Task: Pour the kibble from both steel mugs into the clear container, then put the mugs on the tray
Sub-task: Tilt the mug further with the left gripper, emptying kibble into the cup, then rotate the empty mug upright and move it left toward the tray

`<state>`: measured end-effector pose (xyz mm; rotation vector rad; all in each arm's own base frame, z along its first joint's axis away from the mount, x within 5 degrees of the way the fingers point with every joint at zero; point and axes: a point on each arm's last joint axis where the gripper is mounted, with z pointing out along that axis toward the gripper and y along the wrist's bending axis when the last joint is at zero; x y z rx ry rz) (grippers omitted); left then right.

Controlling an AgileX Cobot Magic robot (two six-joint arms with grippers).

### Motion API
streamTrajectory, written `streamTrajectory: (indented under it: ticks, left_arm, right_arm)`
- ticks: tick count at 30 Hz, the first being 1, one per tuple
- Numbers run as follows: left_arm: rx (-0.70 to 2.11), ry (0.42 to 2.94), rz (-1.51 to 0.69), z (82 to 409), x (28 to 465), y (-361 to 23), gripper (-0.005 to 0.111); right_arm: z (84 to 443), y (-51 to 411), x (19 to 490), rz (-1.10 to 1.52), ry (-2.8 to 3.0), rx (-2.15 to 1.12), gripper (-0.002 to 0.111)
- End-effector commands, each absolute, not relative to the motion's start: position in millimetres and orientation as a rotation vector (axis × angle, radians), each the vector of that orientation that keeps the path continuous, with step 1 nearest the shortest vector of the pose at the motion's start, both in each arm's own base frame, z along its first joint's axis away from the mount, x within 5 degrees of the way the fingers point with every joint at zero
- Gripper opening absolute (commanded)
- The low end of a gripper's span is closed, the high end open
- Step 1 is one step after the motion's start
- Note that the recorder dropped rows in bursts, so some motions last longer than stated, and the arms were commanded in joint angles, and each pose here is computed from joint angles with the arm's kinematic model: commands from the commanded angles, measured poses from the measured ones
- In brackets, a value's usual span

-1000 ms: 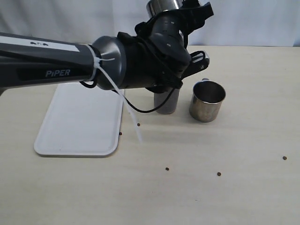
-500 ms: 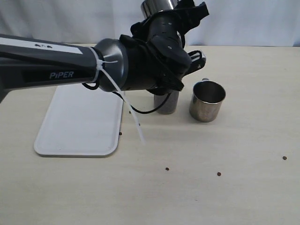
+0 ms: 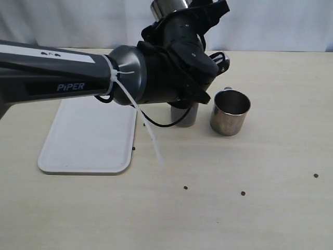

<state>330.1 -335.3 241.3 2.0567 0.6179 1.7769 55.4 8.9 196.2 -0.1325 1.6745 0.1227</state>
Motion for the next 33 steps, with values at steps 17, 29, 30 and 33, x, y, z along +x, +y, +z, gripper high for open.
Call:
streamTrajectory:
  ticks: [17,29,30,33]
  left_arm:
    - [1.906,1.357,0.849,311.6,321.0,-275.4,0.0]
    - [1.864,1.58,-0.159,300.7,355.8,-197.2,0.0]
    - [1.829,1.566,-0.233,299.6,358.4,-189.7,0.0]
    - [1.724,1.509,-0.373,279.3,365.3,-159.6,0.0]
  right_arm:
    - [196.3,9.0,55.3,0.124,1.666,-0.136,0.005]
    - [196.3,9.0,55.3,0.124,1.666,-0.136,0.005]
    - [196.3,9.0,55.3,0.124,1.666,-0.136,0.005]
    - [196.3,9.0,55.3,0.124,1.666,-0.136,0.005]
